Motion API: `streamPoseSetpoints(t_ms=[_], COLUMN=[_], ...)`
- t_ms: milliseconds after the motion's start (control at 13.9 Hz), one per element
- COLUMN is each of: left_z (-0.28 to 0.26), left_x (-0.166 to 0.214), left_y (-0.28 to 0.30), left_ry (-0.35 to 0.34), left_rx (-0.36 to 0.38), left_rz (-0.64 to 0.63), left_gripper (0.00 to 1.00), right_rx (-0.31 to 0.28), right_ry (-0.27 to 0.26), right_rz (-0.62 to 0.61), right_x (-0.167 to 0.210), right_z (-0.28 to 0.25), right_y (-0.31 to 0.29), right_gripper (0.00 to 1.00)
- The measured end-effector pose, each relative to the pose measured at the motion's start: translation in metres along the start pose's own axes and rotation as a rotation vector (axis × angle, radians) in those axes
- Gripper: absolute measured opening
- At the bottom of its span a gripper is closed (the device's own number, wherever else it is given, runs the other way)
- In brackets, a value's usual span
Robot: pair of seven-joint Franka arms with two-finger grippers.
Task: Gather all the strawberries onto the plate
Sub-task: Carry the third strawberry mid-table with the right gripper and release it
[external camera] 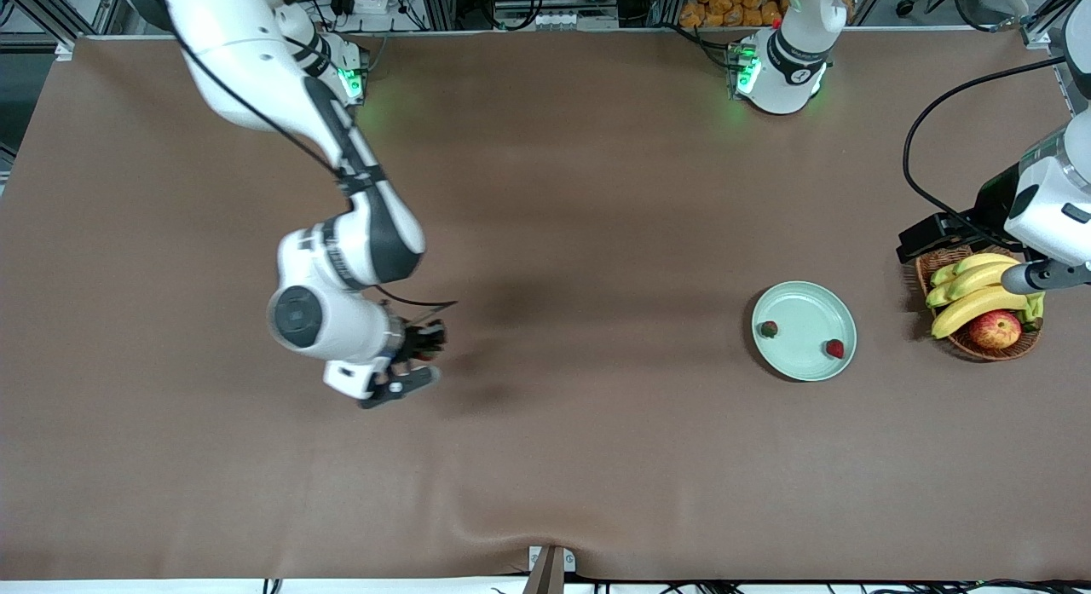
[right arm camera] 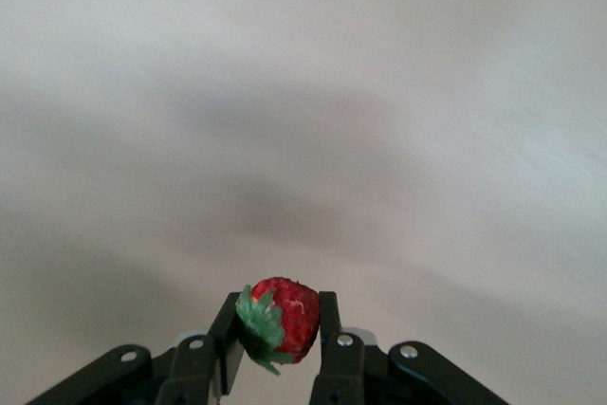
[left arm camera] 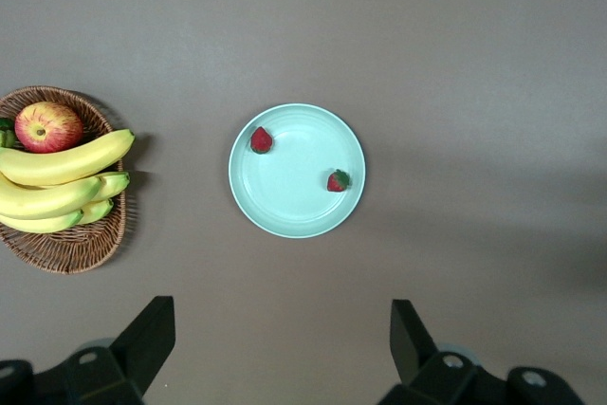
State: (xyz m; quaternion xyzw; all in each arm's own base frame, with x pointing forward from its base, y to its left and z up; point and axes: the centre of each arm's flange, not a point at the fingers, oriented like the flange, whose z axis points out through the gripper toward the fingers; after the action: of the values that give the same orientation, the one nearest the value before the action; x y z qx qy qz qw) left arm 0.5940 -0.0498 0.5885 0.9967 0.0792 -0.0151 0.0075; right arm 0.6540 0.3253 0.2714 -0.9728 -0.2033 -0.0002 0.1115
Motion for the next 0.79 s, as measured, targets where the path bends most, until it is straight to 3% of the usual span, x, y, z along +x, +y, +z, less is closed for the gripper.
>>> streamPoseSetpoints(t_ms=[431,790], left_z=[0.002,0.016], left_x=[0.002,0.002], left_y=[-0.01,-0.005], left_ry=[-0.008,-0.031], left_rx=[0.002,0.006], left_rz=[-0.016,-0.008], left_gripper=[1.0,1.0], right_rx=[-0.022,-0.001], right_ry=[0.194,0.225], right_rz=[-0.126,-0.134], right_x=[0.002,-0.008], right_z=[0.077,0.122], right_y=[-0.123,-0.196], right_gripper=[0.36,0.36])
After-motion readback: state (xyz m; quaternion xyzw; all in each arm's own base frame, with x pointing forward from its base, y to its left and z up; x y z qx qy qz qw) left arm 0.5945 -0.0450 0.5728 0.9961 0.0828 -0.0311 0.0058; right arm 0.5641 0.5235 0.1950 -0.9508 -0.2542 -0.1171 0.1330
